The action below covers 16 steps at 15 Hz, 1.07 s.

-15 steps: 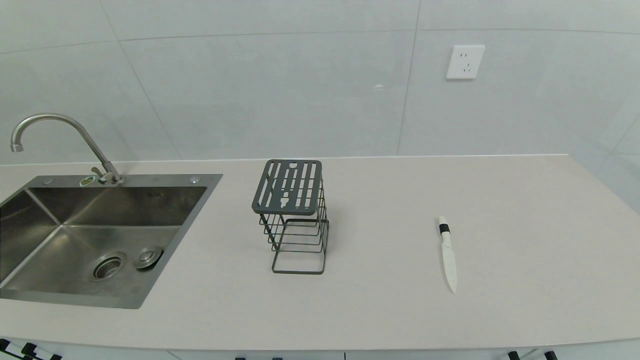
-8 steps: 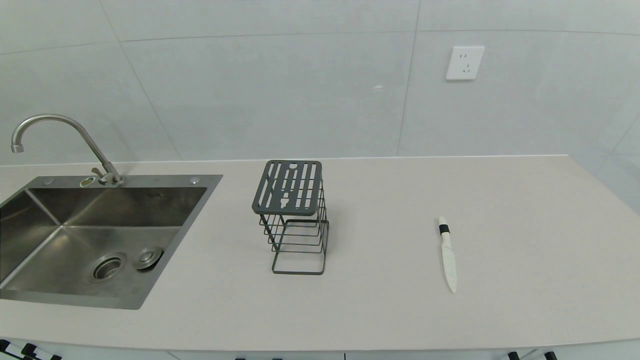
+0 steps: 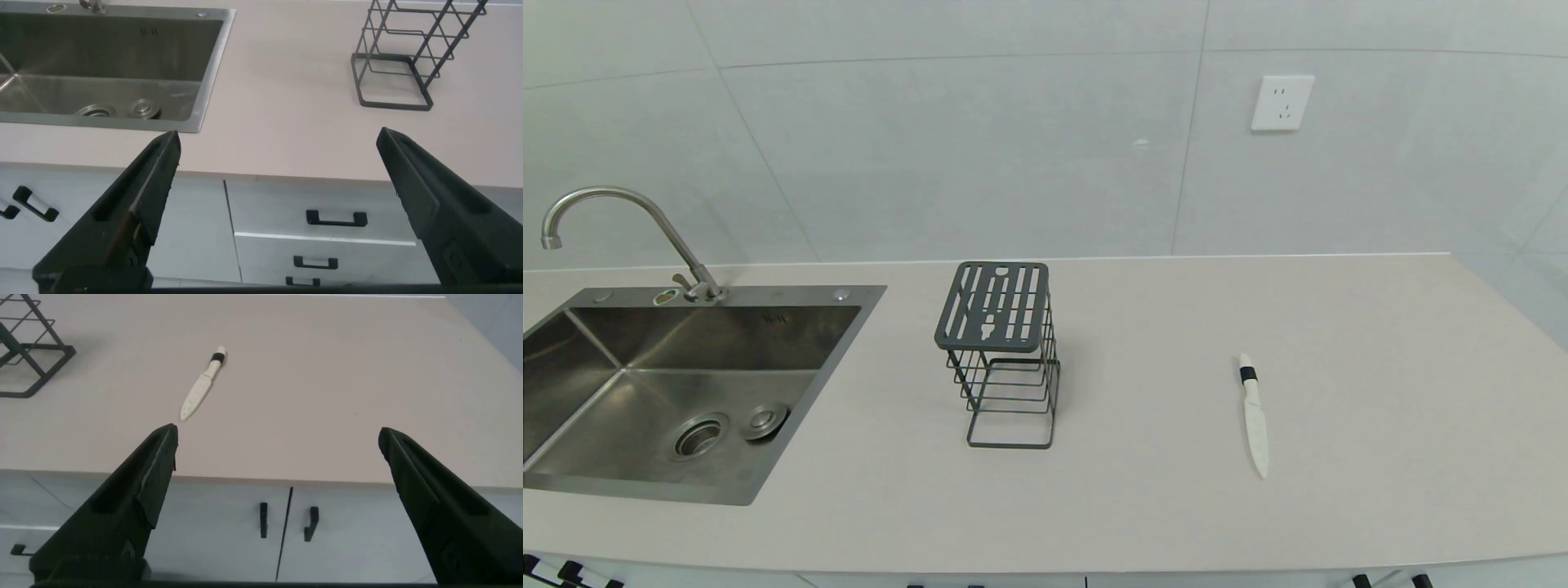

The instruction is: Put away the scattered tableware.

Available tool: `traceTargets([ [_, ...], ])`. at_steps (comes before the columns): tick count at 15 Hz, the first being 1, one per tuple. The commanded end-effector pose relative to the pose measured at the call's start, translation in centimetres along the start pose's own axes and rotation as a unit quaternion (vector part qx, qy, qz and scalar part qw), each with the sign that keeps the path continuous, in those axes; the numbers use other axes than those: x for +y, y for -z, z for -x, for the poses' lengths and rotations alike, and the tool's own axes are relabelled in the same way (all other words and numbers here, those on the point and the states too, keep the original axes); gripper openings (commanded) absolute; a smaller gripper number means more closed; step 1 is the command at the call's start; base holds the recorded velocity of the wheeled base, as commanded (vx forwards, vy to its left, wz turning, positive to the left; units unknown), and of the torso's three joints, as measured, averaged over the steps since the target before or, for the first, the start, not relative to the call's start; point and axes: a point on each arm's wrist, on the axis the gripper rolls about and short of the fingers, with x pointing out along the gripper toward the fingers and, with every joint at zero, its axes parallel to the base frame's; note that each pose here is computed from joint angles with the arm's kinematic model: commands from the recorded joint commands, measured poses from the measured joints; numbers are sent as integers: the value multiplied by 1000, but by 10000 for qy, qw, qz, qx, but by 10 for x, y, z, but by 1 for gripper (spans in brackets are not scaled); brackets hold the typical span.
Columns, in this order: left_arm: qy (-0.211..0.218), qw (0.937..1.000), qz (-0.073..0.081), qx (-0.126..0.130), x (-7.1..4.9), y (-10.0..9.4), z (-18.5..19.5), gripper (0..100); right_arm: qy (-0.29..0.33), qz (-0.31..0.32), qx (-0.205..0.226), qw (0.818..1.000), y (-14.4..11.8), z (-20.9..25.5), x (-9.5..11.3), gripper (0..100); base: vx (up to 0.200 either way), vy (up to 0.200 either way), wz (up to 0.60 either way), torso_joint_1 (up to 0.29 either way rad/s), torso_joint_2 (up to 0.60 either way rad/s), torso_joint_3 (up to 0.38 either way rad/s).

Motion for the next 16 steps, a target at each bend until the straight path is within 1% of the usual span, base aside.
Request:
traceTargets([
  [1,-5,10000,2,10,0,0,0,100,-1,38,-80,10000,-2,0,0,100,0,0,0,0,0,0],
  [3,-5,10000,2,10,0,0,0,100,22,49,-700,9975,-15,1,0,100,0,0,0,0,0,0],
  [4,-5,10000,3,3,0,0,0,100,19,46,-838,9965,-17,2,-1,100,0,0,0,0,0,0],
  [6,-5,10000,3,3,0,0,0,100,-27,27,-877,9961,-21,2,0,100,0,0,0,0,0,0],
  [7,-5,10000,2,10,0,0,0,100,-151,28,-851,9963,-34,1,-1,100,0,0,0,0,0,0],
  [8,-5,10000,3,3,0,0,0,100,-184,24,-776,9968,-41,-1,-1,100,0,0,0,0,0,0],
  [9,-5,10000,2,10,0,0,0,100,-243,17,-632,9977,-58,-8,-2,100,0,0,0,0,0,0],
  [10,-5,10000,2,10,0,0,0,100,-405,13,-370,9985,-85,-24,-2,100,0,0,0,0,0,0],
  [11,-5,10000,2,10,0,0,0,100,-539,19,-275,9982,-95,-32,-2,100,0,0,0,0,0,0],
  [13,-5,10000,2,10,0,0,0,100,-769,27,-47,9970,-105,-52,-1,100,0,0,0,0,0,0],
  [14,-5,10000,2,10,0,0,0,100,-910,19,55,9958,-106,-61,-1,100,0,0,0,0,0,0],
  [16,-5,10000,2,10,0,0,0,100,-1243,-8,417,9914,-103,-77,2,100,0,0,0,0,0,0],
])
